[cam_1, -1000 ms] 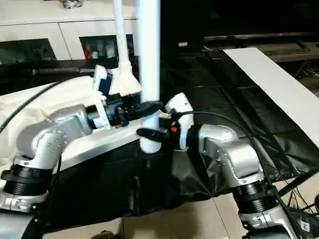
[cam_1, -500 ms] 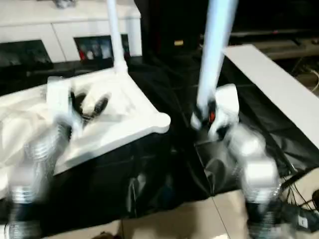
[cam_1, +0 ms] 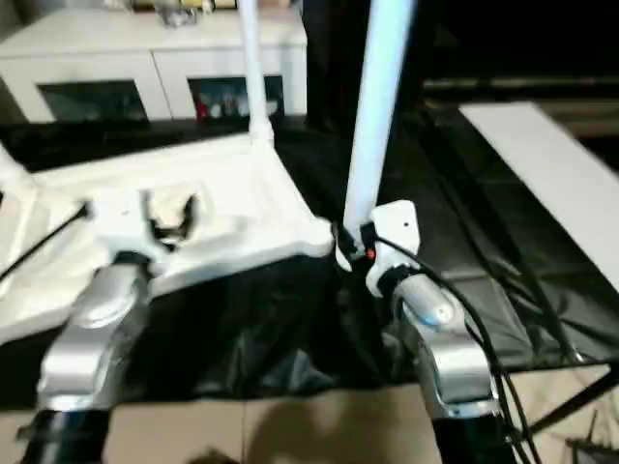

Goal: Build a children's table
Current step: Insert table leg to table base

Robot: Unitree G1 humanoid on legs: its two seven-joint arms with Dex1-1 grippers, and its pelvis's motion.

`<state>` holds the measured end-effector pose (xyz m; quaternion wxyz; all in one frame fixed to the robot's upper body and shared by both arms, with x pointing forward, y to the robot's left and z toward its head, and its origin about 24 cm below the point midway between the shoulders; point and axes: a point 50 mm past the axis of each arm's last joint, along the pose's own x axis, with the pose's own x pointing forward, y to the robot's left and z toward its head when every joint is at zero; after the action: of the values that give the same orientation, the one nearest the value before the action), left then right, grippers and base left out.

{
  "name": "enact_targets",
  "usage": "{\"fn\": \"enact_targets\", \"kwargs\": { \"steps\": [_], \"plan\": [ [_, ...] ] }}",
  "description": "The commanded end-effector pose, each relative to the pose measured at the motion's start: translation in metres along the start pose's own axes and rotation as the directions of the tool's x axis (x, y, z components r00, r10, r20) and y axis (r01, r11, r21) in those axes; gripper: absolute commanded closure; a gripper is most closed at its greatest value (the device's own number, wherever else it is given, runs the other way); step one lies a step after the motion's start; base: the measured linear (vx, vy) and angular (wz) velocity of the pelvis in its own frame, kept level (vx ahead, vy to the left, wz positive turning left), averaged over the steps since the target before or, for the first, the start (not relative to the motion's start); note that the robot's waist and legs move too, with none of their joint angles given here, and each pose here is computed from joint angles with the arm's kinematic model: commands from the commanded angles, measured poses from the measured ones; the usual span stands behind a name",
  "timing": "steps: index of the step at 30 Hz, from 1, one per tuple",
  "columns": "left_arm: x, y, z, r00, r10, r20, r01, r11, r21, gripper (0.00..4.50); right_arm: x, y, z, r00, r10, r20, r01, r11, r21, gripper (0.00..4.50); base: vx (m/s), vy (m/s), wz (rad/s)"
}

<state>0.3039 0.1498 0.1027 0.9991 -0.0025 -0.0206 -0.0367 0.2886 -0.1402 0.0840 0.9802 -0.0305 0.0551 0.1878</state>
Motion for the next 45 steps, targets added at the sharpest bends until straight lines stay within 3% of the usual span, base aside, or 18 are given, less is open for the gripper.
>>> {"fn": "enact_targets", "kwargs": {
  "steps": [1,10,24,27,29,31,32,35,37,38,40,45],
  "plan": [
    [0.002,0.002,0.002,1.000,0.000,0.014,-0.001,1.000,0.018,0.66,0.003,0.005,0.006,1.000,0.016,0.026,-0.016,1.000,0.015,2.63,-0.036,-0.073,0.13],
    [0.000,0.001,-0.002,1.000,-0.008,-0.005,0.008,1.000,-0.012,0.66,0.007,0.008,0.008,0.998,0.050,0.034,-0.049,0.999,-0.009,2.63,0.029,0.031,-0.06],
    [-0.005,0.004,-0.006,1.000,0.000,-0.009,0.000,1.000,-0.006,0.66,0.009,0.012,0.007,0.993,0.116,0.023,-0.115,0.992,-0.050,2.63,0.149,0.010,-0.02],
    [-0.008,-0.004,-0.009,0.993,-0.117,-0.032,0.118,0.993,0.023,0.66,0.008,0.012,0.007,0.993,0.115,0.035,-0.115,0.993,-0.001,2.63,0.135,-0.035,0.13],
    [-0.015,-0.013,-0.012,0.960,-0.279,-0.040,0.280,0.959,0.044,0.48,0.008,0.011,0.008,0.992,0.122,0.041,-0.123,0.992,0.009,2.63,-0.057,-0.008,-0.03],
    [-0.025,-0.021,-0.015,0.888,-0.456,-0.054,0.455,0.890,-0.036,0.48,0.007,0.010,0.008,0.990,0.131,0.046,-0.131,0.991,0.001,2.63,-0.094,-0.014,-0.09],
    [-0.027,-0.023,-0.016,0.860,-0.506,-0.066,0.503,0.863,-0.057,0.20,0.006,0.010,0.008,0.990,0.133,0.047,-0.133,0.991,0.000,2.63,0.000,0.000,0.00],
    [-0.042,-0.028,-0.026,0.691,-0.697,-0.192,0.707,0.707,-0.019,0.05,0.003,0.006,0.009,0.983,0.176,0.051,-0.177,0.984,0.023,2.63,-0.025,0.006,0.00],
    [-0.049,-0.029,-0.035,0.541,-0.785,-0.302,0.830,0.557,0.038,0.02,-0.001,0.003,0.009,0.974,0.223,0.039,-0.225,0.974,0.029,2.63,-0.084,0.007,0.03],
    [-0.048,-0.028,-0.038,0.497,-0.799,-0.339,0.855,0.517,0.035,0.02,-0.002,0.003,0.008,0.969,0.245,0.031,-0.246,0.969,0.037,2.63,-0.092,-0.004,0.06],
    [-0.040,-0.026,-0.041,0.476,-0.793,-0.379,0.866,0.498,0.047,0.02,-0.005,0.005,0.007,0.961,0.276,0.018,-0.277,0.960,0.042,2.63,-0.096,-0.003,0.05],
    [-0.005,-0.023,-0.043,0.507,-0.725,-0.466,0.851,0.509,0.132,0.02,-0.008,0.008,0.004,0.938,0.346,-0.010,-0.346,0.938,0.028,2.63,-0.083,0.012,-0.06]
  ]
}}
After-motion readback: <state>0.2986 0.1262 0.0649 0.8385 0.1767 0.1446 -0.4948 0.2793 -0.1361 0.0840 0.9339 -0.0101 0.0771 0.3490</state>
